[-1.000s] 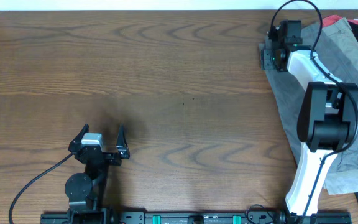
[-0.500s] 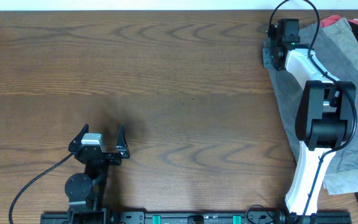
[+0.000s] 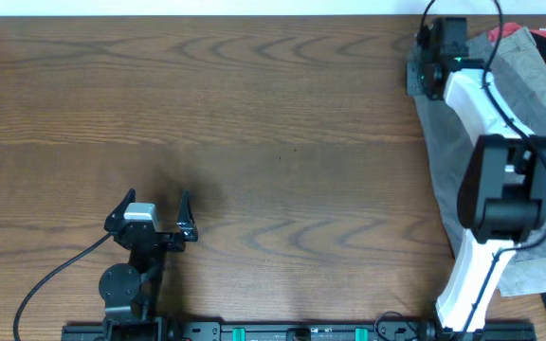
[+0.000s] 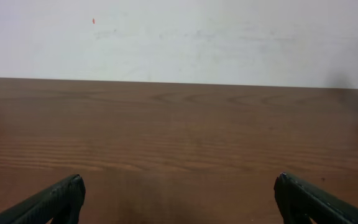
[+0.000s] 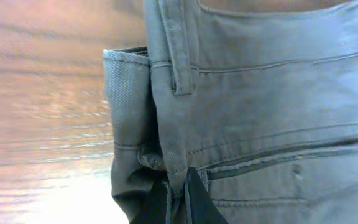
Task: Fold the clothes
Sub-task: 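Pull the grey pants left and lay them flat on the table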
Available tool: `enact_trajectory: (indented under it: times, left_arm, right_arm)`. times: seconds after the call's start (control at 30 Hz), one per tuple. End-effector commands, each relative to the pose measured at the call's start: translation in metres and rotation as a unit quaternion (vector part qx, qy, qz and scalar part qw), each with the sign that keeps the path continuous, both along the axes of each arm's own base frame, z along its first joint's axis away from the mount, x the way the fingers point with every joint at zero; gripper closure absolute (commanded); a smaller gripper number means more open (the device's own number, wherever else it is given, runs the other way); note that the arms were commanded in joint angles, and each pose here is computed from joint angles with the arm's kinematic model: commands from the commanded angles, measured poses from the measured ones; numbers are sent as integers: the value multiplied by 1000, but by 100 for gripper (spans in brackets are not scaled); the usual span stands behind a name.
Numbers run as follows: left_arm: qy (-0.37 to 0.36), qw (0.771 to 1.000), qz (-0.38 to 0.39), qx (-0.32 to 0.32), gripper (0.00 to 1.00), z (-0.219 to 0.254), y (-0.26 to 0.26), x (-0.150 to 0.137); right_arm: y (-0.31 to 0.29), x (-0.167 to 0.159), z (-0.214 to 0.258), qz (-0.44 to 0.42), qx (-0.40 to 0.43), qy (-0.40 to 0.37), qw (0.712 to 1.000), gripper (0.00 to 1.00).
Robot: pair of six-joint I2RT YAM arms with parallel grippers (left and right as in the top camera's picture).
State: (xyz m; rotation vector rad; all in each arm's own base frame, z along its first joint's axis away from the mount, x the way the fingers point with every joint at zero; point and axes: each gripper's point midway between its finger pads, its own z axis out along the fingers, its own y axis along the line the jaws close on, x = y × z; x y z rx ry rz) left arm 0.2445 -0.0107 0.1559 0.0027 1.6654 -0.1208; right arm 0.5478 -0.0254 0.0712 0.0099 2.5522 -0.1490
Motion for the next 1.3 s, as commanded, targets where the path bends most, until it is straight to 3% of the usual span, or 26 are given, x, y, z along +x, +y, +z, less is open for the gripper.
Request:
enact_trajectory:
  times: [0.0, 0.2, 0.5, 0.73, 0.93, 0.97, 1.0, 1.07, 1.1, 1.2, 1.27]
  left_arm:
    - [21, 1000, -8, 1, 2, -15, -3, -1]
    - [21, 1000, -8, 2, 2, -15, -3, -1]
    - [21, 1000, -8, 2, 2, -15, -3, -1]
    - [21, 1000, -8, 2, 2, -15, -3, -1]
    - [21, 1000, -8, 2, 2, -15, -3, -1]
    - [21, 1000, -8, 1, 2, -15, -3, -1]
    - [21, 1000, -8, 2, 2, -15, -3, -1]
    - [21, 1000, -8, 2, 2, -15, -3, -1]
    - [21, 1000, -8, 2, 2, -15, -3, -1]
    - [21, 1000, -8, 2, 2, -15, -3, -1]
    - [21, 1000, -8, 2, 2, -15, -3, -1]
  right_arm:
    - [27, 0, 53, 23, 31, -47, 998, 99]
    - [92, -14, 87, 104, 89, -60, 989, 99]
    - [230, -61, 80, 249, 139, -16, 958, 99]
    - [365, -151, 79, 399, 173, 28, 900, 99]
    - [438, -223, 80, 460, 181, 46, 868, 98]
    - [443, -229, 80, 459, 179, 46, 869, 95]
    - [447, -233, 80, 457, 174, 45, 871, 84]
    - [448, -235, 80, 452, 161, 40, 877, 40]
    - [446, -234, 82, 448, 155, 36, 880, 29]
    - [428, -222, 95, 419, 134, 25, 898, 11]
    - [408, -211, 111, 390, 127, 17, 912, 5]
